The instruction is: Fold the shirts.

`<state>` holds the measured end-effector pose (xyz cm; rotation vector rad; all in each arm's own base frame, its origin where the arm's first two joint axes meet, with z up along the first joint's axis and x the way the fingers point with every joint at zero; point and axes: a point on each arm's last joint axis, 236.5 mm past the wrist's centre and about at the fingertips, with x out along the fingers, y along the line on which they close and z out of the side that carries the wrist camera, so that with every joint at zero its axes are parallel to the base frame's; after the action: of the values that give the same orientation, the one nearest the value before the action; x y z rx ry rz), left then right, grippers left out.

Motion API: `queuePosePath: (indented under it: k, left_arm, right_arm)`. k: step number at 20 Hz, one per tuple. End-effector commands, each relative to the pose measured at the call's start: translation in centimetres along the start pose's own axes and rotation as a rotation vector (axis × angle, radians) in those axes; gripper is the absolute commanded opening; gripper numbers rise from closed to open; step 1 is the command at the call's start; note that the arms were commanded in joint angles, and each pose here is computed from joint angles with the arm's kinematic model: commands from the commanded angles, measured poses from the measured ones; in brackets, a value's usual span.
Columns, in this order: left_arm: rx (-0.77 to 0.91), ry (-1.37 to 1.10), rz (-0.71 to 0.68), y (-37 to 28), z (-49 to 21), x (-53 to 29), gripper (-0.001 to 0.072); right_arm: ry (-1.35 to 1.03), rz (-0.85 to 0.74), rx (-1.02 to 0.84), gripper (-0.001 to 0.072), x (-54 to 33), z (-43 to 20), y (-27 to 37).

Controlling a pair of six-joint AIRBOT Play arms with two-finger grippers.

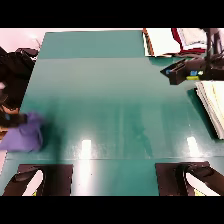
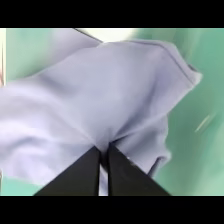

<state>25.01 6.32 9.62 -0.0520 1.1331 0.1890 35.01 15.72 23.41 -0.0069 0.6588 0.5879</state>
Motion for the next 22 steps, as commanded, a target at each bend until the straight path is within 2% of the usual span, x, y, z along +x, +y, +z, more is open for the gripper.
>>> queuePosePath:
  k: [1, 5, 10, 13, 16, 22]
  left_arm:
    - [-0.006, -0.36, -0.246, -5.3, 8.6, -11.2, 0.0022]
    - [0.049, -0.645, -0.501, -10.5, 12.8, -21.3, 0.002]
    - [0.058, -0.787, -0.656, -13.0, 14.5, -26.0, 0.002]
    - [0.109, -0.735, -0.767, -16.3, 14.6, -25.3, 0.0019]
    - [0.262, -0.618, -0.864, -23.6, 13.7, -22.5, 0.0019]
    - [0.625, -0.268, -0.985, -41.8, 3.3, -14.0, 0.0021]
  right_arm:
    - [-0.133, -0.018, -0.03, 0.0015, -3.0, 4.8, 0.7]
    - [-0.288, -0.065, -0.071, 0.0015, -7.6, 9.8, 0.7]
    - [-0.392, -0.178, -0.043, 0.0015, -12.4, 12.5, -2.3]
    - [-0.404, -0.212, -0.006, 0.0015, -13.5, 12.7, -3.6]
    - [-0.385, -0.215, 0.002, 0.0015, -13.4, 12.2, -3.8]
    - [-0.376, -0.208, 0.021, 0.0015, -13.3, 12.0, -3.7]
